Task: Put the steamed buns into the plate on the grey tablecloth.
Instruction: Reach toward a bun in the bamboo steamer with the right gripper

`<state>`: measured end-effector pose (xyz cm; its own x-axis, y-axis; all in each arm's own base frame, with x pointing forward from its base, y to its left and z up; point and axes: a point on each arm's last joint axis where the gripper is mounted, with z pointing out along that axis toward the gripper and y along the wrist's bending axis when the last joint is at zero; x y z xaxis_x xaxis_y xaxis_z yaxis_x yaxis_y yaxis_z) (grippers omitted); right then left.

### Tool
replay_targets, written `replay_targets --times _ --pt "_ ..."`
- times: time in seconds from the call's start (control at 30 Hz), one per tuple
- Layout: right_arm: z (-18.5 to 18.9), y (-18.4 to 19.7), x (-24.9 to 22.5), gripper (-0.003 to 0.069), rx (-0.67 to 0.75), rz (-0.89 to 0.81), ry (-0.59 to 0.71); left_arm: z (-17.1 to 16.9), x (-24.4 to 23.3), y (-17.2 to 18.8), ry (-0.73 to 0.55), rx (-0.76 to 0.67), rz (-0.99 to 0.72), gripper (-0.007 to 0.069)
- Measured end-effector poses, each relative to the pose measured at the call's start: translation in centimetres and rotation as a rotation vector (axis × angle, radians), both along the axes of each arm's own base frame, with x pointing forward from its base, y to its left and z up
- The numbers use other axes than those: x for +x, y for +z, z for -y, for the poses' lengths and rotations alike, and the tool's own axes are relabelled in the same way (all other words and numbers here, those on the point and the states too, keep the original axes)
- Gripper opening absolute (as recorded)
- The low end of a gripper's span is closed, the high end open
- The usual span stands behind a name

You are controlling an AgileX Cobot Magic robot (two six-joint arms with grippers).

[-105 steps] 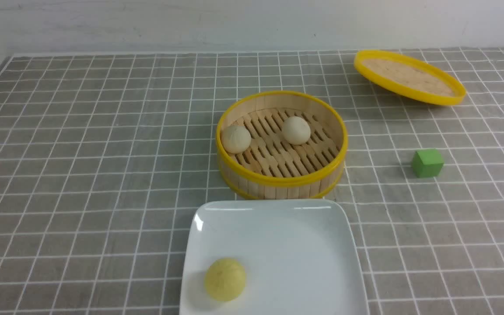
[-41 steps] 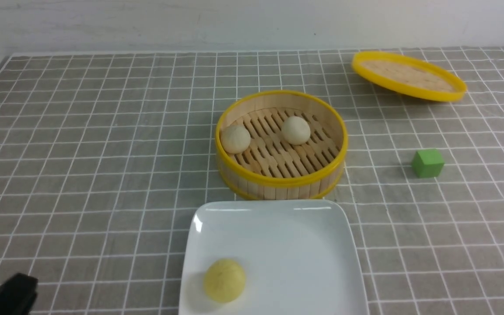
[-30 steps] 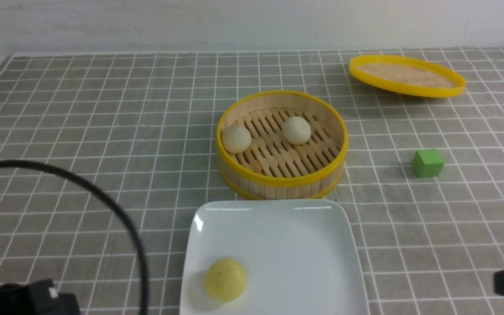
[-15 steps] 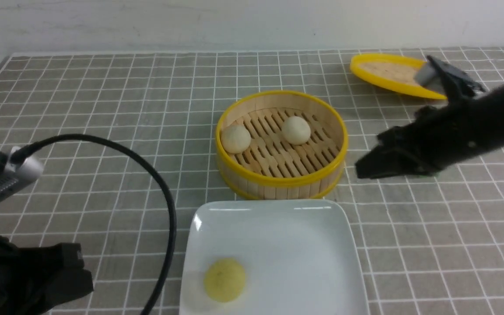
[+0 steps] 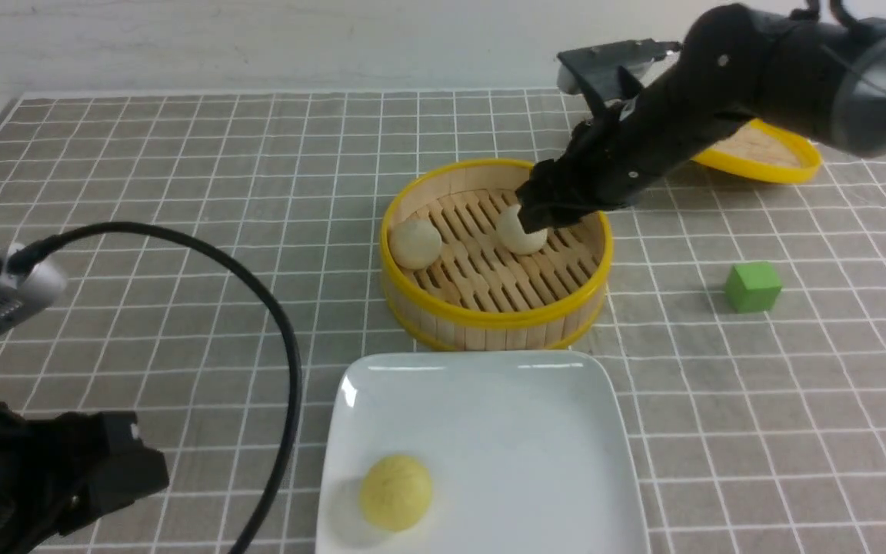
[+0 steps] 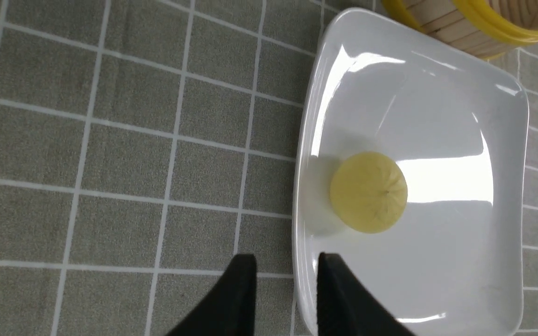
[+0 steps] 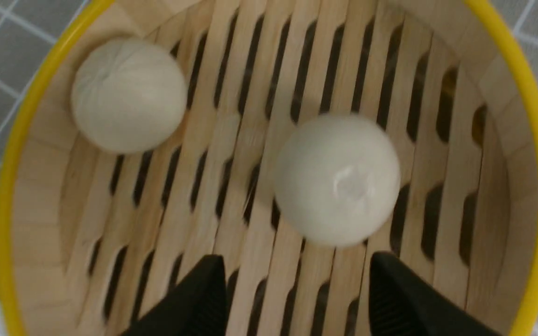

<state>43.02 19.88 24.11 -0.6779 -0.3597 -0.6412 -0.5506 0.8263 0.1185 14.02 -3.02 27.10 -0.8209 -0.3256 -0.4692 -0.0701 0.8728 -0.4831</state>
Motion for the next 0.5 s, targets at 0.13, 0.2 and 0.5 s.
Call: replay_targets --times 0.13,0.2,0.5 --pt "-0.4 -2.6 1.5 0.0396 -0.016 0.043 -0.026 0.0 0.0 0.0 0.003 0.001 0.005 0.0275" --pt "-0.5 -3.5 1.8 0.0342 -0.020 0.042 -0.033 0.0 0.0 0.0 0.003 0.001 0.005 0.0279" --pt "-0.2 0.5 -0.1 0.0020 0.018 -0.003 -0.011 0.0 0.0 0.0 0.003 0.001 0.005 0.0281"
